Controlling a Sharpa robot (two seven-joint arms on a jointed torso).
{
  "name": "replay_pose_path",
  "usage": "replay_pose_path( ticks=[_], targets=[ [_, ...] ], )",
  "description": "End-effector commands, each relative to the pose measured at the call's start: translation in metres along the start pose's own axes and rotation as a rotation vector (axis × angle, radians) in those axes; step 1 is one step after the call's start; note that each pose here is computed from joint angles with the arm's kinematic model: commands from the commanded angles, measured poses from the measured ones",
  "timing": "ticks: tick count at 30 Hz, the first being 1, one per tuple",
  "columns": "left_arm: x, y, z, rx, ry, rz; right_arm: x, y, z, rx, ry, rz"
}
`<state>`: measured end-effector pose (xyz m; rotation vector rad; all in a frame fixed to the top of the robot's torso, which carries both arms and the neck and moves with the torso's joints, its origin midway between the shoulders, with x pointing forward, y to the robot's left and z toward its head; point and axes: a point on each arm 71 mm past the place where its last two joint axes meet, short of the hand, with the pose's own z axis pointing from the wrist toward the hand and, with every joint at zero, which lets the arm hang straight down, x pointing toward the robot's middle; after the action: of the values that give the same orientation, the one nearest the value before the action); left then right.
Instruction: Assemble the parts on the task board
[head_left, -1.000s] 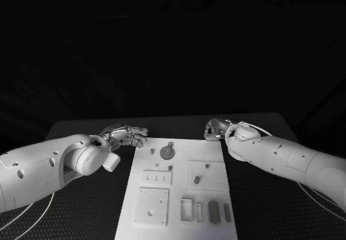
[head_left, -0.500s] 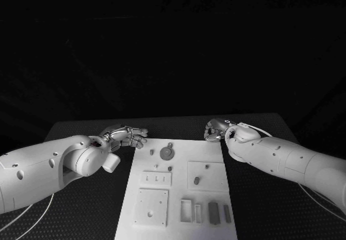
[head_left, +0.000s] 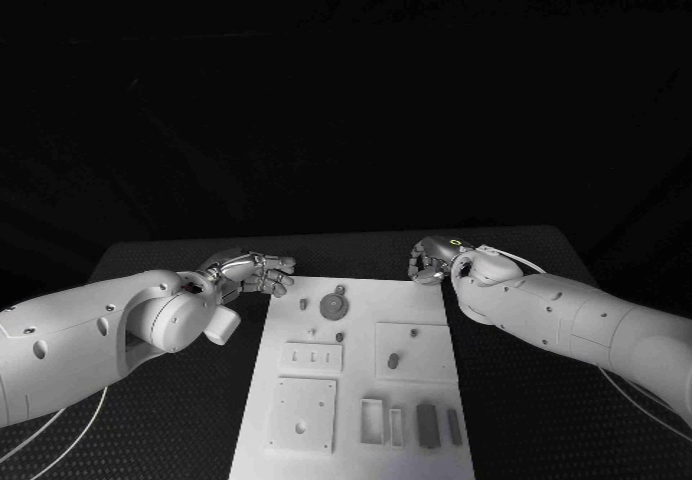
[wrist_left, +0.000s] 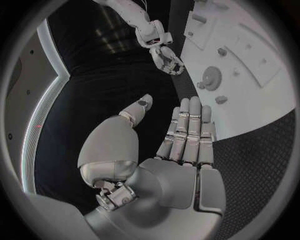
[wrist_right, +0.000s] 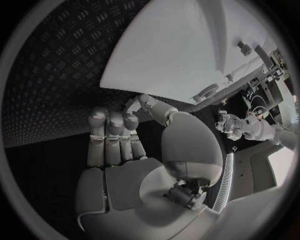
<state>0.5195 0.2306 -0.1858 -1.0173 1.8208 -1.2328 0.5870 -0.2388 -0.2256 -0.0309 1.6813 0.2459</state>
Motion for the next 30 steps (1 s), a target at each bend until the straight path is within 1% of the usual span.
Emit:
replay_pose_path(
  ticks=[1, 7, 11, 21, 30],
  targets=[
    [0.0011, -0.0017, 0.0001, 0.007, 0.006, 0.003, 0.0043, -0.0004, -0.0012, -0.016, 0.02, -0.017],
    [0.0011, -0.0016, 0.0002, 0.007, 0.007, 0.003, 0.0052, -0.001, -0.0015, -0.02, 0.03, -0.018],
    [0.0013, -0.0017, 0.0002, 0.007, 0.008, 0.003, 0.0051, -0.0013, -0.0013, -0.029, 0.026, -0.033],
    [0.0015, -0.0017, 0.0003, 0.007, 0.009, 0.003, 0.0052, -0.0009, -0.0007, -0.048, -0.005, -0.067],
    [0.0018, -0.0018, 0.0005, 0.008, 0.01, 0.003, 0.0041, 0.0028, -0.0011, -0.074, -0.032, -0.055]
  ],
)
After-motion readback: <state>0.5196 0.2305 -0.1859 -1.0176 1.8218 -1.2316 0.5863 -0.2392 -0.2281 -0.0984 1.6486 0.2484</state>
